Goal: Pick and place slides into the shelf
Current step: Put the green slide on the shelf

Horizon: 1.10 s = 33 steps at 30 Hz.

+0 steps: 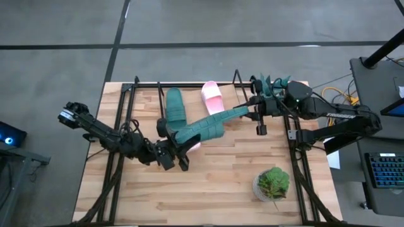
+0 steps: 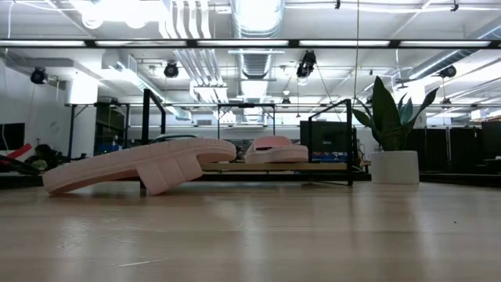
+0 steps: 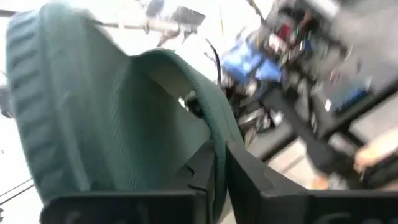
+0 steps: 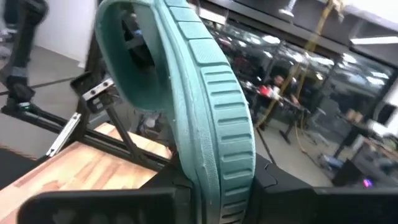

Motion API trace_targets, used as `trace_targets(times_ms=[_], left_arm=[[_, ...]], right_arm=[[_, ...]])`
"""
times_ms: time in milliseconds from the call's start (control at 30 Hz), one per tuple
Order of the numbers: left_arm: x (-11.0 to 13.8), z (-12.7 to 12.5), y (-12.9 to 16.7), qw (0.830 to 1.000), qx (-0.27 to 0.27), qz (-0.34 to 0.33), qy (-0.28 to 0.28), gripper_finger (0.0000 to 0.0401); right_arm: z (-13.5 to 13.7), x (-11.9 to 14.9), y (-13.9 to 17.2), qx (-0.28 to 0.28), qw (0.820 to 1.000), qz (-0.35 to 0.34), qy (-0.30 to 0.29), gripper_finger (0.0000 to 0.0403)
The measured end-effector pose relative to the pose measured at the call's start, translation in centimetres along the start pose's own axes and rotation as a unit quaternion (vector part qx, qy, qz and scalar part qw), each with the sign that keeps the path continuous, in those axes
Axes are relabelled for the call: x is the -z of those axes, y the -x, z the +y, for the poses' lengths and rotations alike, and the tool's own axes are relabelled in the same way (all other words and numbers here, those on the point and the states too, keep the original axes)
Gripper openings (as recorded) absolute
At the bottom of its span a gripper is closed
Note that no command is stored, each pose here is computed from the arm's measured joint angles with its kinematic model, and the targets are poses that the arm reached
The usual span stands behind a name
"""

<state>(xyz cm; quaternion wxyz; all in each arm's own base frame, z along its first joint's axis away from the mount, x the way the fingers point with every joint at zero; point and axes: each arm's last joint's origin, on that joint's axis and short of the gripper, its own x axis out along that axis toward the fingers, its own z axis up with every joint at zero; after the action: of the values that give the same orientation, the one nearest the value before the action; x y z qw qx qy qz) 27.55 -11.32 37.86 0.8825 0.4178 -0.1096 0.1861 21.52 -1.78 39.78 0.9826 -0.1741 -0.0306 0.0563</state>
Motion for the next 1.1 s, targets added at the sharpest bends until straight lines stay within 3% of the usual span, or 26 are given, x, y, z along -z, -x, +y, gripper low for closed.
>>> trace_targets(times_ms=[133,333,467,633,833,967,1100], left_arm=[[0.2,-0.2,0.2,0.996,-0.011,0.067,-0.056,0.0075],[0.1,-0.1,0.8,0.982,-0.035,0.148,-0.116,0.0201],[-0.2,-0.1,1.1,0.971,-0.028,0.163,-0.173,0.0252],[0.2,-1.6,0.9,0.937,0.005,0.175,-0.301,0.0262],[0.5,-3.0,-0.1,0.909,0.010,0.182,-0.376,0.0262],[1.3,-3.9,-1.0,0.876,-0.001,0.194,-0.443,0.0262],[2.2,-4.5,-1.6,0.836,0.013,0.214,-0.504,0.0262]], right_arm=[[-0.4,-0.3,0.7,0.045,0.998,0.050,-0.007,0.0050],[-1.0,-0.7,1.9,0.084,0.992,0.095,-0.022,0.0050],[-1.9,-1.4,2.9,0.135,0.981,0.136,-0.032,0.0050],[-3.1,-1.5,3.5,0.161,0.966,0.184,-0.086,0.0050],[-4.0,-1.5,3.2,0.138,0.956,0.215,-0.141,0.0050],[-4.1,-2.0,2.7,0.107,0.953,0.227,-0.171,0.0050],[-4.3,-2.6,2.6,0.090,0.936,0.270,-0.205,0.0050]])
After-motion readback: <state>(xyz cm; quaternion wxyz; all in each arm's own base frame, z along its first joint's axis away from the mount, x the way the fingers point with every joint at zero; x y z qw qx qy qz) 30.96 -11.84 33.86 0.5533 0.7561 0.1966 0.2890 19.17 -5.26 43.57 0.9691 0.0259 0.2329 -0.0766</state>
